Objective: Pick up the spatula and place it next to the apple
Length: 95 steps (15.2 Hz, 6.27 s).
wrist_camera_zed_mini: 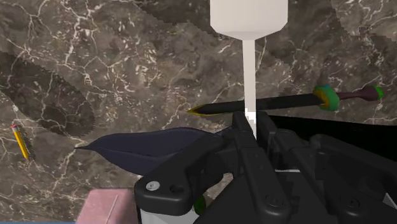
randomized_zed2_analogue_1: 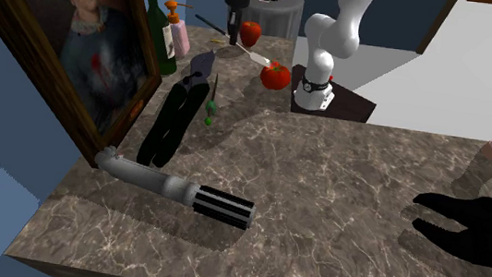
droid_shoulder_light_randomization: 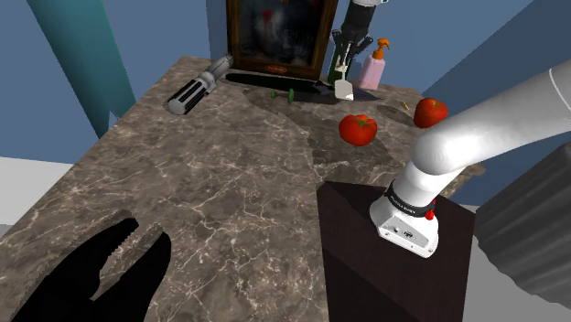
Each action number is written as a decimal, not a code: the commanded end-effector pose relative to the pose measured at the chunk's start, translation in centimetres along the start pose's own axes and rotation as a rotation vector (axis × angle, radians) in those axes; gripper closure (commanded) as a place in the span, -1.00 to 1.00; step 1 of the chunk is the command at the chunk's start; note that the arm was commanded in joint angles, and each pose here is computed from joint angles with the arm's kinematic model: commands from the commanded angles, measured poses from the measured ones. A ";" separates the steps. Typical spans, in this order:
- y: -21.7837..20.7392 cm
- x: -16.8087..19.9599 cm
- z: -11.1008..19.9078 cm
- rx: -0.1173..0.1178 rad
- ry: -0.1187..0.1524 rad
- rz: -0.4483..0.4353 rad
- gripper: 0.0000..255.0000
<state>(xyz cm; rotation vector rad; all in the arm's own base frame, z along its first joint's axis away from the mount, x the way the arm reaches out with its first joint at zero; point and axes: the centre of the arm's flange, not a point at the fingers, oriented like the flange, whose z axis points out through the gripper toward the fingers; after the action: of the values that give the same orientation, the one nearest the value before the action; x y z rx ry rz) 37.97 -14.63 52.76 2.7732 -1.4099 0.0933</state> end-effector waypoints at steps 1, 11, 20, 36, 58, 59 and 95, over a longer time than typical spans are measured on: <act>2.5 0.4 0.0 0.000 0.000 -0.001 1.00; 15.4 3.3 0.2 0.000 0.000 -0.001 1.00; 27.0 5.8 0.3 0.000 0.000 -0.001 1.00; 47.4 10.4 0.6 0.000 0.000 -0.001 1.00; 47.4 9.6 12.2 0.000 0.000 -0.001 1.00; 47.4 9.5 12.7 0.000 0.000 -0.001 1.00; 47.4 9.2 13.3 0.000 0.000 -0.001 -1.00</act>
<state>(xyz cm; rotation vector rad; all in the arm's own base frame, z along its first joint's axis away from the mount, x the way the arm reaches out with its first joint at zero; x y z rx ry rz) 5.59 -50.67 40.04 2.7746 -1.4080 0.0930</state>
